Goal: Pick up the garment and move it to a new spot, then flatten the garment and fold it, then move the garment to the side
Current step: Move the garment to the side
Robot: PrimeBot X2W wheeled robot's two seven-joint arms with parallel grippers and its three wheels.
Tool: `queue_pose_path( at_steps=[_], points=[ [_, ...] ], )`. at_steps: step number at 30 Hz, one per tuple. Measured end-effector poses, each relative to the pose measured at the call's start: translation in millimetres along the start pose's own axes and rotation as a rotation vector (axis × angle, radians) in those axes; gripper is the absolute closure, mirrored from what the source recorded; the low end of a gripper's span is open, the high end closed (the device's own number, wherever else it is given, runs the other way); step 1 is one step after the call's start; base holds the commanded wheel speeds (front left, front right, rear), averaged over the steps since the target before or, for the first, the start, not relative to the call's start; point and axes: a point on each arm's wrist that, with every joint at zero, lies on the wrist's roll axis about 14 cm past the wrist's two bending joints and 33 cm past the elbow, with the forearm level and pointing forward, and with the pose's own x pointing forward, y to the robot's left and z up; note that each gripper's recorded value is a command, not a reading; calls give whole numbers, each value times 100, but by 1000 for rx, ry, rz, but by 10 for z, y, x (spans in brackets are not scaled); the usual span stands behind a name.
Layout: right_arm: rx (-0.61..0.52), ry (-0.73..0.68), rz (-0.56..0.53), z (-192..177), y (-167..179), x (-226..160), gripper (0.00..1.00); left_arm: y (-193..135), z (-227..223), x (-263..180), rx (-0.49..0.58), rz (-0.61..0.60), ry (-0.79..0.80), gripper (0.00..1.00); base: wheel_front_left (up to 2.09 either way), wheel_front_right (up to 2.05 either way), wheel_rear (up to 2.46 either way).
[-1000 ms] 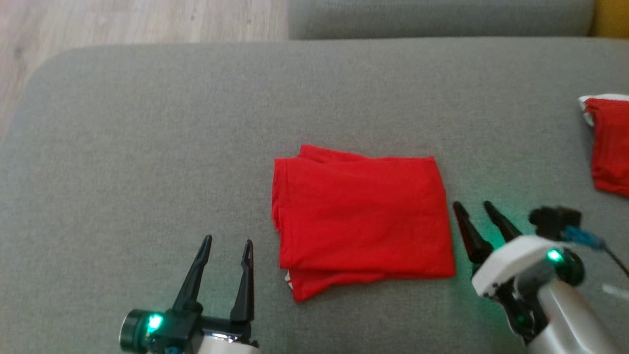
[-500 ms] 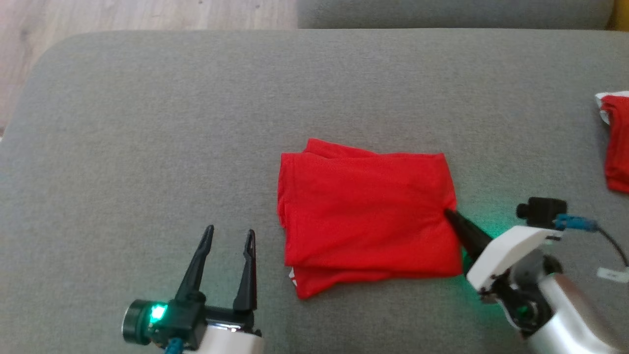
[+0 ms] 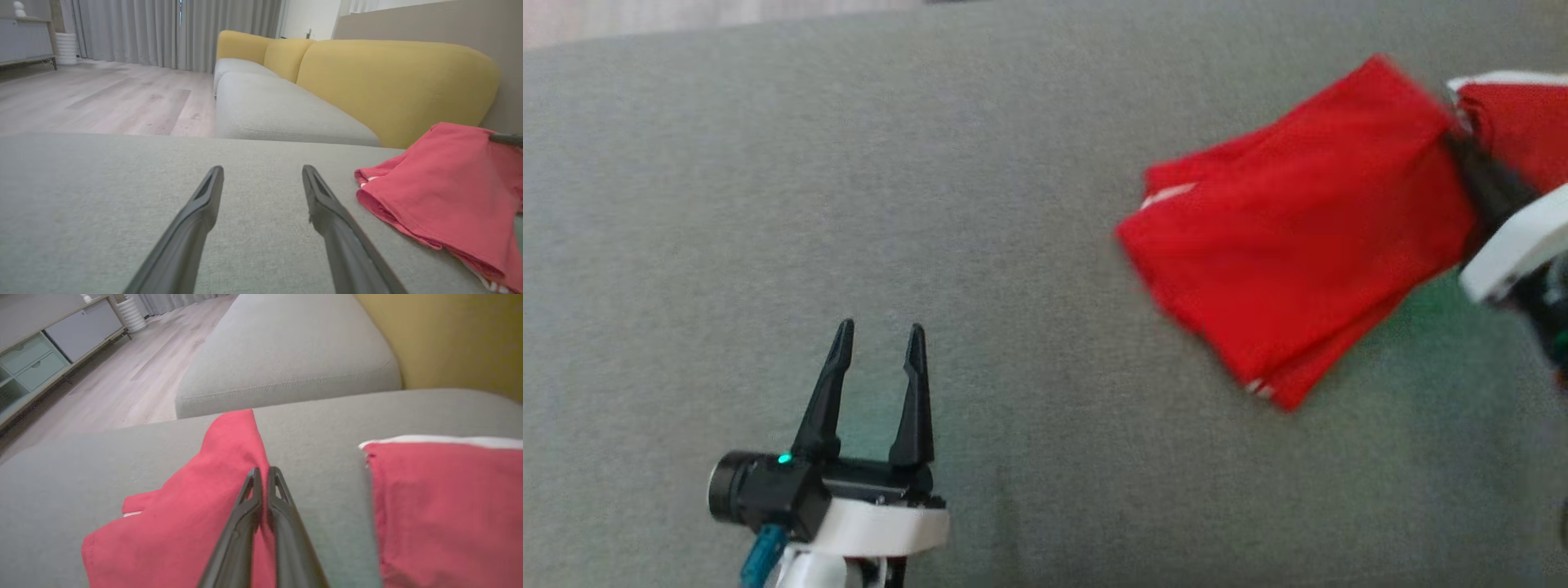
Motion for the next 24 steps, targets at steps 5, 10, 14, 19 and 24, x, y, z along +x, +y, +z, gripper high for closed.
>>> queue_pose_path(
  at_steps=[5,10,14,19,24],
  points=[
    [-59,-39,-116,306,-481,-43,100,-136,-115,167,-46,-72,23,0,0,0,0],
    [-84,-107,-265,644,-1032,-195,100,-198,-195,320,-65,-104,34,0,0,0,0],
    [-84,-132,-387,751,-1425,-373,100,-210,-197,448,-75,-123,23,0,0,0,0],
    [-80,-134,-454,671,-1551,-487,0,-273,-194,481,-80,-147,20,0,0,0,0],
    [-76,-178,-387,553,-1193,-428,0,-295,-125,423,-58,-151,8,0,0,0,0]
  ],
)
